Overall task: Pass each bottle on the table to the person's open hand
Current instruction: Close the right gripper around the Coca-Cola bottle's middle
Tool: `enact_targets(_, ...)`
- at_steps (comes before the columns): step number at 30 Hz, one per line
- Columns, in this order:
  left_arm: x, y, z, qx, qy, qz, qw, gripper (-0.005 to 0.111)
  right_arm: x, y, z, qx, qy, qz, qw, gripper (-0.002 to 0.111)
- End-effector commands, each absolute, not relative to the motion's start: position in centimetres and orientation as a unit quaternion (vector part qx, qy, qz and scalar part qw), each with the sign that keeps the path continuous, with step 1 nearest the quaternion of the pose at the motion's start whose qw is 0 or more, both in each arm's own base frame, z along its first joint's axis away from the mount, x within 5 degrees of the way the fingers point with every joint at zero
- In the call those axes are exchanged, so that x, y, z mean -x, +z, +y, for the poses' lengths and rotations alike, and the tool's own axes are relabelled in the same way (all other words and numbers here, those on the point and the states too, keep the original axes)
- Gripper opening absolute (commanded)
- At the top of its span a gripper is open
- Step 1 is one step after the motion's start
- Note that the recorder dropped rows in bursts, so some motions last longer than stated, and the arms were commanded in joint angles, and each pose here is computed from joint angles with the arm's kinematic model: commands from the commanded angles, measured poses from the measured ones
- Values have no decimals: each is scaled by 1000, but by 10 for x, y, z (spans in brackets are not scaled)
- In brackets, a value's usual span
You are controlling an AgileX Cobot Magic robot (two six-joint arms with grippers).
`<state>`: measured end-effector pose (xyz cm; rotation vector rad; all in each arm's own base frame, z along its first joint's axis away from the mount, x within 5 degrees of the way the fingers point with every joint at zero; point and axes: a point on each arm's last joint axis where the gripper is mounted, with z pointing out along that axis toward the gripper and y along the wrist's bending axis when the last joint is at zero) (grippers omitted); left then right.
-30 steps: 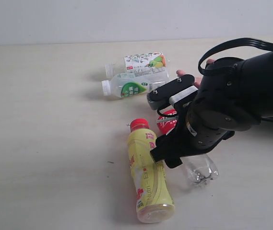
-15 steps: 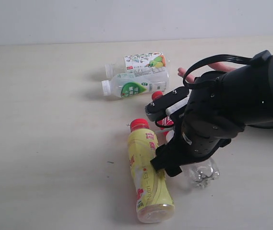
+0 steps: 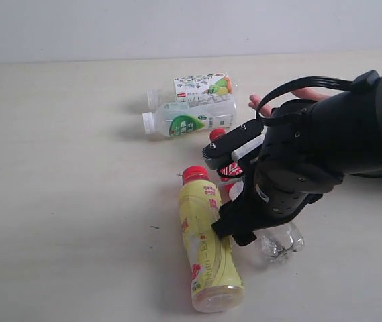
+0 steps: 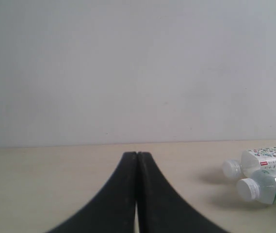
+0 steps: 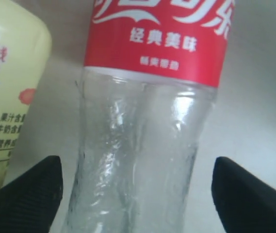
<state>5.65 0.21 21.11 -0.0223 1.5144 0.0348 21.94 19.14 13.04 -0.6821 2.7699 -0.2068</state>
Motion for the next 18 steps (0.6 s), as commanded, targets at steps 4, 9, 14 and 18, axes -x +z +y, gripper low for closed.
enact_targets(4,-56,211,2,13,15,686,727,0,-220,131,190,241,-87,957,137,49)
enact_targets(9,-56,211,2,13,15,686,727,0,-220,131,188,242,-94,956,134,31)
enact_targets(14,-56,211,2,13,15,686,727,0,-220,131,187,243,-100,956,131,15)
enact_targets(18,-56,211,2,13,15,686,727,0,-219,131,187,242,-101,956,130,3)
